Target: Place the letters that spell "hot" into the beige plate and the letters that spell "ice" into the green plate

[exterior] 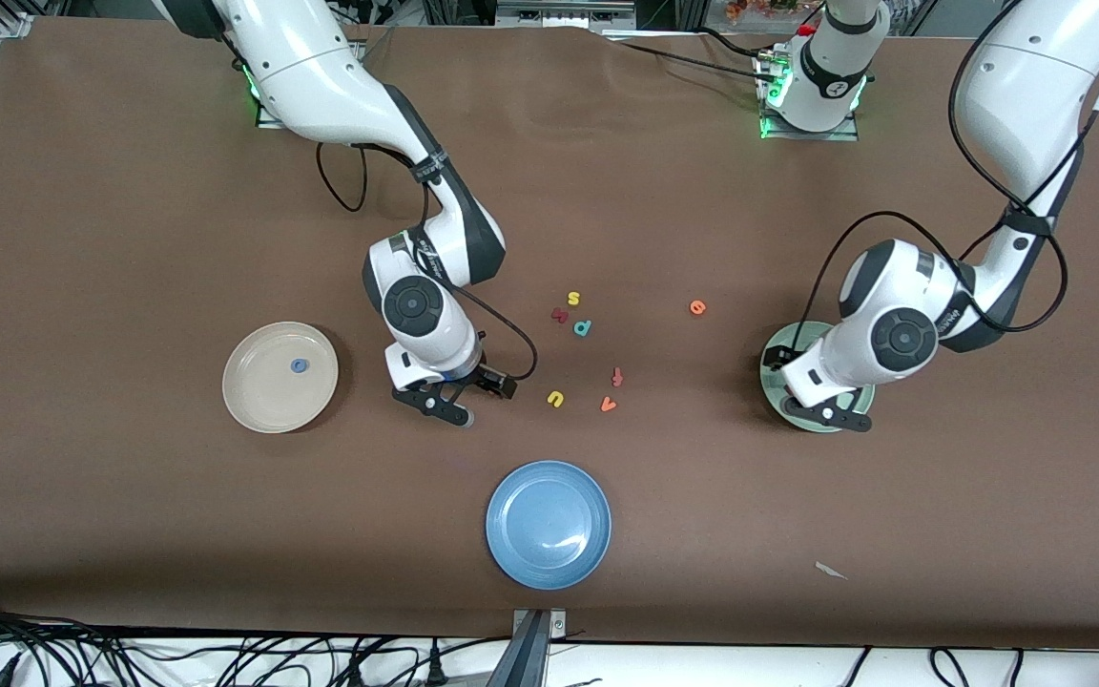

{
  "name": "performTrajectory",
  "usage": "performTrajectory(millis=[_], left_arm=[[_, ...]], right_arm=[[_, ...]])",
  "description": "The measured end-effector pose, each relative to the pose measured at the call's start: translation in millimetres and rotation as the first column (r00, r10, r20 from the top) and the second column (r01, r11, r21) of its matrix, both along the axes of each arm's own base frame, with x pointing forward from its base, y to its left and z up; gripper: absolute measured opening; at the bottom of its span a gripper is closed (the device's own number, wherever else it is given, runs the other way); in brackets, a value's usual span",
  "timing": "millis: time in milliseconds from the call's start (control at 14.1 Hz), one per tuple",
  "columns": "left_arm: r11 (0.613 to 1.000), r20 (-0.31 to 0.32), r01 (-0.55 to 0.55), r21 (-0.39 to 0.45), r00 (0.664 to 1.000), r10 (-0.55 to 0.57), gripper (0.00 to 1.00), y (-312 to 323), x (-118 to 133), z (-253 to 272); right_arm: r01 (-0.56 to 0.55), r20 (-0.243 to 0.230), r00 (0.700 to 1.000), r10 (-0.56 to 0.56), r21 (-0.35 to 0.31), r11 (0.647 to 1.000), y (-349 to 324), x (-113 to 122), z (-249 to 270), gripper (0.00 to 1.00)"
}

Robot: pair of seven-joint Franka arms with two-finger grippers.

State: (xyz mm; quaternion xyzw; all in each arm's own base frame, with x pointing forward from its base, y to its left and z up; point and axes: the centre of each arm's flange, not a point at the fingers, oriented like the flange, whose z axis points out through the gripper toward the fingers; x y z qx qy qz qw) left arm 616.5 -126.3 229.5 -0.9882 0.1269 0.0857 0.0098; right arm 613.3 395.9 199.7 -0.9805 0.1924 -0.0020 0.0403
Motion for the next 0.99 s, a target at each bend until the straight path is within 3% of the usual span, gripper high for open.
performTrajectory(millis=[495, 566, 848, 990], left_arm=[[0.997, -0.060, -0.076, 0.009, 0.995, 0.076, 1.00, -72.6, -38.0, 0.9], [0.997, -0.074, -0.080, 0.013, 0.994, 0.081, 1.00, -80.1, -46.9, -3.5], [0.998, -0.100, -0.064, 0.012, 0.993, 0.065, 1.00, -101.8, -67.9, -9.5], [0.998, -0.104, -0.057, 0.011, 0.993, 0.057, 1.00, -105.0, -71.7, -11.2]], right_arm=[[-0.028, -0.011, 1.000, 0.027, -0.014, 1.000, 17.2, -6.0, -26.4, 0.96], [-0.028, -0.010, 1.000, 0.028, -0.014, 1.000, 17.4, -5.8, -26.7, 0.90], [-0.026, -0.003, 1.000, 0.026, -0.014, 1.000, 16.7, -2.5, -22.7, 0.45], [-0.026, -0.002, 1.000, 0.026, -0.013, 1.000, 17.1, -2.1, -21.8, 0.40]])
